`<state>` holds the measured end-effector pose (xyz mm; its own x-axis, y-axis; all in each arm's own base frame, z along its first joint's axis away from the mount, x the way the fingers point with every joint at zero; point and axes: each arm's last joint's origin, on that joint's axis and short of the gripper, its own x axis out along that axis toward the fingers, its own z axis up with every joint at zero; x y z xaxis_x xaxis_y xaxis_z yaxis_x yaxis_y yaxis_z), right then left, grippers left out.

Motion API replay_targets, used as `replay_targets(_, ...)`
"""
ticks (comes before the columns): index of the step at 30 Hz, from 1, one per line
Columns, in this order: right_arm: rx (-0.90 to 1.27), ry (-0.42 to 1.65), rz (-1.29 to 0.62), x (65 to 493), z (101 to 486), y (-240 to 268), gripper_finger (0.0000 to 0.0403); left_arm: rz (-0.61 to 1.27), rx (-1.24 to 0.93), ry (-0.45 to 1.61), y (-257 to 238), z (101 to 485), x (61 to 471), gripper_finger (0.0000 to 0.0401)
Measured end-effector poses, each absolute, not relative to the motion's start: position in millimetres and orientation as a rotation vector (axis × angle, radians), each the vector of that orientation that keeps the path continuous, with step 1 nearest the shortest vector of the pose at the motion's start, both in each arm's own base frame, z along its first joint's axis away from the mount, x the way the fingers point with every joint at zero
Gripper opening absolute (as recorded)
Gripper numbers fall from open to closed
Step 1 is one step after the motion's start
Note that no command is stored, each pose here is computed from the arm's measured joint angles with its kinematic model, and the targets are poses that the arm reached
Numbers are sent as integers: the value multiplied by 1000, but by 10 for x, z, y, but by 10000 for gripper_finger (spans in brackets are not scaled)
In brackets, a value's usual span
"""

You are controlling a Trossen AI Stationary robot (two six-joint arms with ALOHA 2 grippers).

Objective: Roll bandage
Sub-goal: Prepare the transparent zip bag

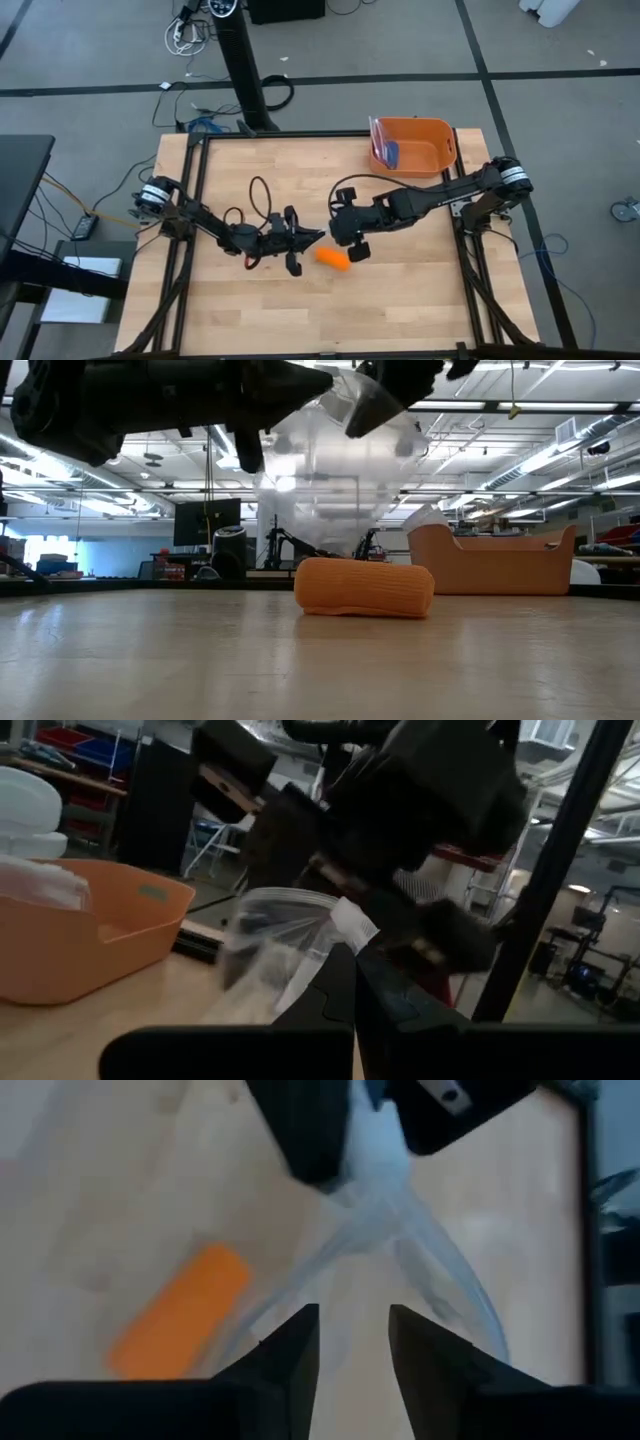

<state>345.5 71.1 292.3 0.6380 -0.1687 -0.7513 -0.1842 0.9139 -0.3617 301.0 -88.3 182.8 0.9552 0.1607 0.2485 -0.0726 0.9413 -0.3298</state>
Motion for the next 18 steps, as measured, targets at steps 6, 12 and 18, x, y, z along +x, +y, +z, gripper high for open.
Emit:
replay_targets(6,-292,871,43,3426,2959,763,123,177,-303,-219,-912,1735,2992,0)
replay_targets(12,-236,834,28,3472,2961,784,103,207,-306,-215,-963,1648,3059,0)
replay_targets(18,-185,885,-33,3432,2928,765,35,212,-279,-230,-1059,1559,3124,0)
